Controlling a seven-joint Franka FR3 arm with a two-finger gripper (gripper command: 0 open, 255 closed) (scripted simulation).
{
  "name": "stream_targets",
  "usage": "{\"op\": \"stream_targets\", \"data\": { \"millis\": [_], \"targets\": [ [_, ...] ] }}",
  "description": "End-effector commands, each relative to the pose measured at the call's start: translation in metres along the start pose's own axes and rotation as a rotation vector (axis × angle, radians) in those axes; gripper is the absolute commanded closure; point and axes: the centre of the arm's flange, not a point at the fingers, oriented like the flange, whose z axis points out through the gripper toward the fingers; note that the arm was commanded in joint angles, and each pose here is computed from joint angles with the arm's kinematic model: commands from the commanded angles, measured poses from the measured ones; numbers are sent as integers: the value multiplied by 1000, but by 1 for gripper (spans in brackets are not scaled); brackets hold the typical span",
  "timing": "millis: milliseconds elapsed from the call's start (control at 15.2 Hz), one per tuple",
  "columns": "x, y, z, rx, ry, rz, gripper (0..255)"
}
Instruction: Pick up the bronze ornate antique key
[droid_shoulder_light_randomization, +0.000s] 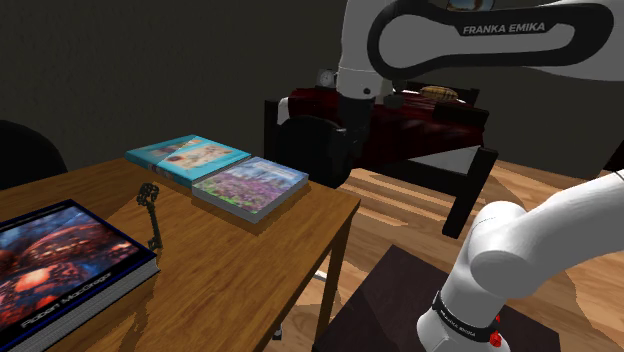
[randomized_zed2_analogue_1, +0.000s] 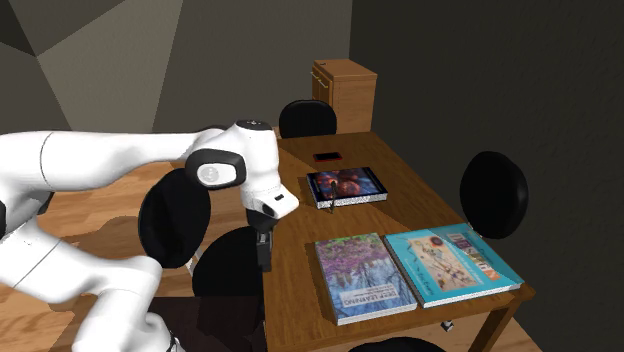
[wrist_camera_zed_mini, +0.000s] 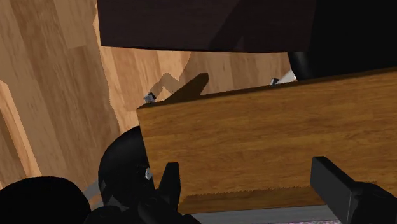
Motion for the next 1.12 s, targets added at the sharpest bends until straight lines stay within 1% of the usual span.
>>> {"op": "stream_targets", "data": {
  "millis": [0,1056],
  "targets": [
    [8,-23,4,2,30,3,0],
    [88,-199,21,9,250,18,0]
  ]
}}
